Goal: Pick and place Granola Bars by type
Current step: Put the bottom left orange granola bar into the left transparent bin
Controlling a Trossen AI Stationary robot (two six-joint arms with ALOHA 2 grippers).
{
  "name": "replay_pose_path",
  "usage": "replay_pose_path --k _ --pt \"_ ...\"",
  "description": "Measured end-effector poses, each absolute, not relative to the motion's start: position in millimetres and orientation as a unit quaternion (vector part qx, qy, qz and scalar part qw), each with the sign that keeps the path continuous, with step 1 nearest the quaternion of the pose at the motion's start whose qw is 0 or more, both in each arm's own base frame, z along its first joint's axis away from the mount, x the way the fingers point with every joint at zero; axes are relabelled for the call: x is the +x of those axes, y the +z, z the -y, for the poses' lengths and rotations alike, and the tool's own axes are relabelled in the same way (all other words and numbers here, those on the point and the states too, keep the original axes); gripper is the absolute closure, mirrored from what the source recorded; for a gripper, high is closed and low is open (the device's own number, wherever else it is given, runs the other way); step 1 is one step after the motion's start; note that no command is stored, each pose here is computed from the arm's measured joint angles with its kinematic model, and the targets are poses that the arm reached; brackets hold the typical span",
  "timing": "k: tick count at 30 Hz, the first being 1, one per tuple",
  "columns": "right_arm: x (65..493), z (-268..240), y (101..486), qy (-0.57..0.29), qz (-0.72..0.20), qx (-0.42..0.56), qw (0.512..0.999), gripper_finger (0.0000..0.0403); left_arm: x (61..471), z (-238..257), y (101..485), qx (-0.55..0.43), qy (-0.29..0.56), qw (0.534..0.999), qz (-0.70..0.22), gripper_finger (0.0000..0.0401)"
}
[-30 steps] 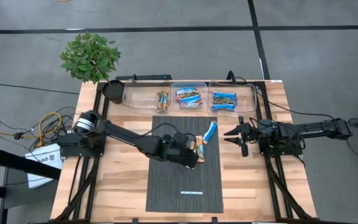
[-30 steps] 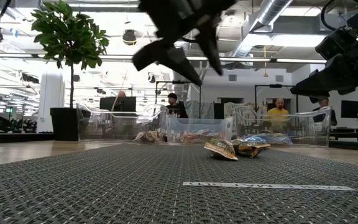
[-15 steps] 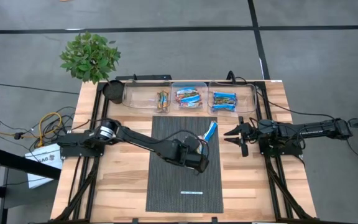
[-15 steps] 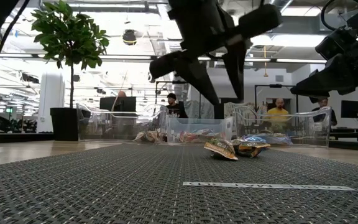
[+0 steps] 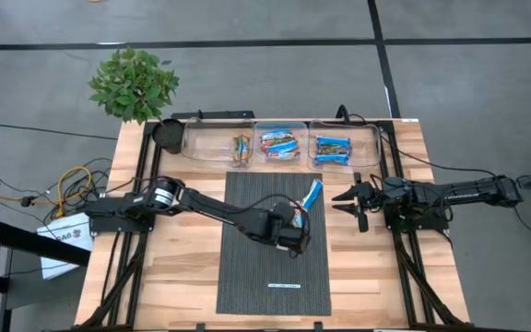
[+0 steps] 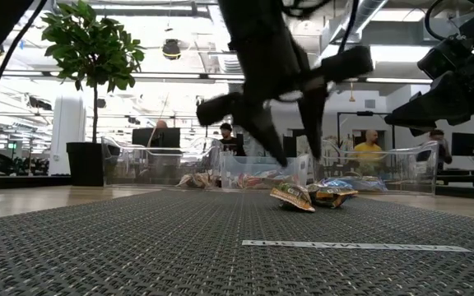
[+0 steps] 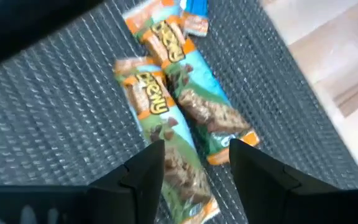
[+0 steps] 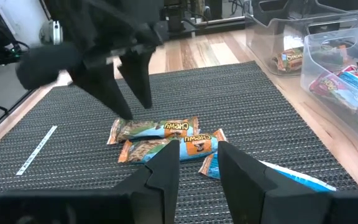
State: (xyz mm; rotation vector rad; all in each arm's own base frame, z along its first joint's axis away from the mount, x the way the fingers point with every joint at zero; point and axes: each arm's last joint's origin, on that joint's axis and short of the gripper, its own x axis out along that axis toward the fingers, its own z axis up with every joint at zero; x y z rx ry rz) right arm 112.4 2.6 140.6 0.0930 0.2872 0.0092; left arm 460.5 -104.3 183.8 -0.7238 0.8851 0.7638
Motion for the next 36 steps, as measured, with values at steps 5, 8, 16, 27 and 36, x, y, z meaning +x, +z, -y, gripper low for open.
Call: replay_pose_path --k 5,8,16,27,36 --pt "112 -3 141 0.005 -0.143 0.046 0.989 0.0301 464 103 169 -0.333 0.355 0.767 -0.417 0.0227" --pt "112 -3 141 0.005 -0.143 0.046 0.989 0.0301 465 101 167 -0.333 0.358 0.765 -0.419 0.0227" --pt "112 -3 141 0.005 -0.143 0.046 0.989 0.0301 465 97 163 -0.335 0.371 0.759 -0.418 0.0227" --pt "112 -3 141 0.005 -0.143 0.046 0.989 0.0301 473 96 141 -0.347 0.357 0.75 -0.436 0.0227" --pt "112 -3 141 0.005 -0.143 0.046 0.989 0.0301 472 96 141 -0.346 0.357 0.749 -0.437 0.0229"
